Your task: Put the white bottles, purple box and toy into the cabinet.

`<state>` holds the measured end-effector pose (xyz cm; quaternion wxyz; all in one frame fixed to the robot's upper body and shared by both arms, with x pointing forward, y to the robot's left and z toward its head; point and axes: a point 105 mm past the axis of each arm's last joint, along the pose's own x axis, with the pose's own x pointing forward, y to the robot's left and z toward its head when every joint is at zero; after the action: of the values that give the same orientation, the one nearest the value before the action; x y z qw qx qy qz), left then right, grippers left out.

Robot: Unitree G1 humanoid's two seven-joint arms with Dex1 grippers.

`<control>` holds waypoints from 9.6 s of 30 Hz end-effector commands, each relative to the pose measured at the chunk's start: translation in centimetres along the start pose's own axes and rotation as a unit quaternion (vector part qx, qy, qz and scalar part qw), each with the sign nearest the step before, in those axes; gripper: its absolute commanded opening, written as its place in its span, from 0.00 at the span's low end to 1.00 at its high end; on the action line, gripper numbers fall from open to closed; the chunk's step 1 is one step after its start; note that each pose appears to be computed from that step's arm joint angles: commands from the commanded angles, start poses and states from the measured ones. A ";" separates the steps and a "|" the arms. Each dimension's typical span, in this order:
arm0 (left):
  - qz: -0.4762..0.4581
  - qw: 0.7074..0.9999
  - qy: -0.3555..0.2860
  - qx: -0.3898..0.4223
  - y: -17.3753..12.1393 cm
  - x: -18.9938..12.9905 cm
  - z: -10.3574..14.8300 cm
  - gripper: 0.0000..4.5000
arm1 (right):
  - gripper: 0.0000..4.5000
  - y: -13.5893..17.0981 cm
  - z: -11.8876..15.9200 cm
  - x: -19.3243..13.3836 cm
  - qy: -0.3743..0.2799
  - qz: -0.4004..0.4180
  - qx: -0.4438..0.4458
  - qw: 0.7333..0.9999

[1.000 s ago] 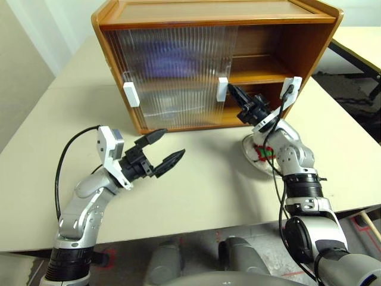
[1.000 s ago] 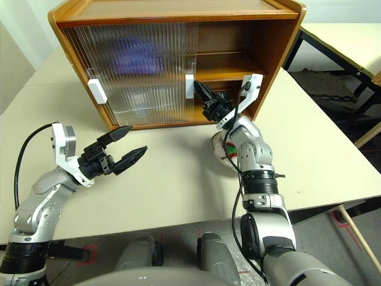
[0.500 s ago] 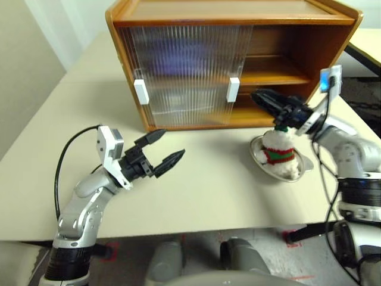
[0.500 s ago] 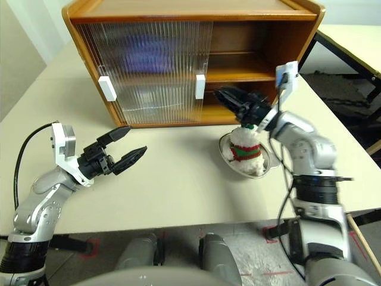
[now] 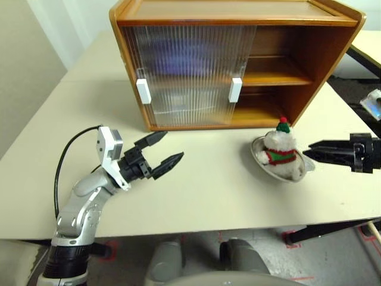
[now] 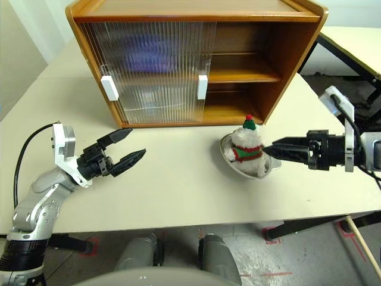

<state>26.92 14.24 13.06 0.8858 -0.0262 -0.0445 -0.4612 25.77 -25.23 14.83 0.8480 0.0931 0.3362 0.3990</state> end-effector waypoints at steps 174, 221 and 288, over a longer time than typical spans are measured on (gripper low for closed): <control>0.007 0.997 -0.075 -0.008 -0.3 0.6 2.5 1.00 | 0.08 -6.2 -5.9 0.9 -0.193 -0.028 0.313 0.930; -0.001 0.997 -0.073 -0.002 -0.1 0.7 2.5 1.00 | 0.00 -11.4 5.9 9.1 -0.484 -0.053 0.408 0.772; 0.009 0.997 -0.074 -0.001 -0.2 0.2 2.1 1.00 | 0.70 -5.3 -0.8 12.8 -0.386 -0.036 0.115 0.914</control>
<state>26.81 14.18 15.60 0.8842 -0.0658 -0.1170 -0.4474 34.55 -20.89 4.53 0.9126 0.3496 0.0359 0.2088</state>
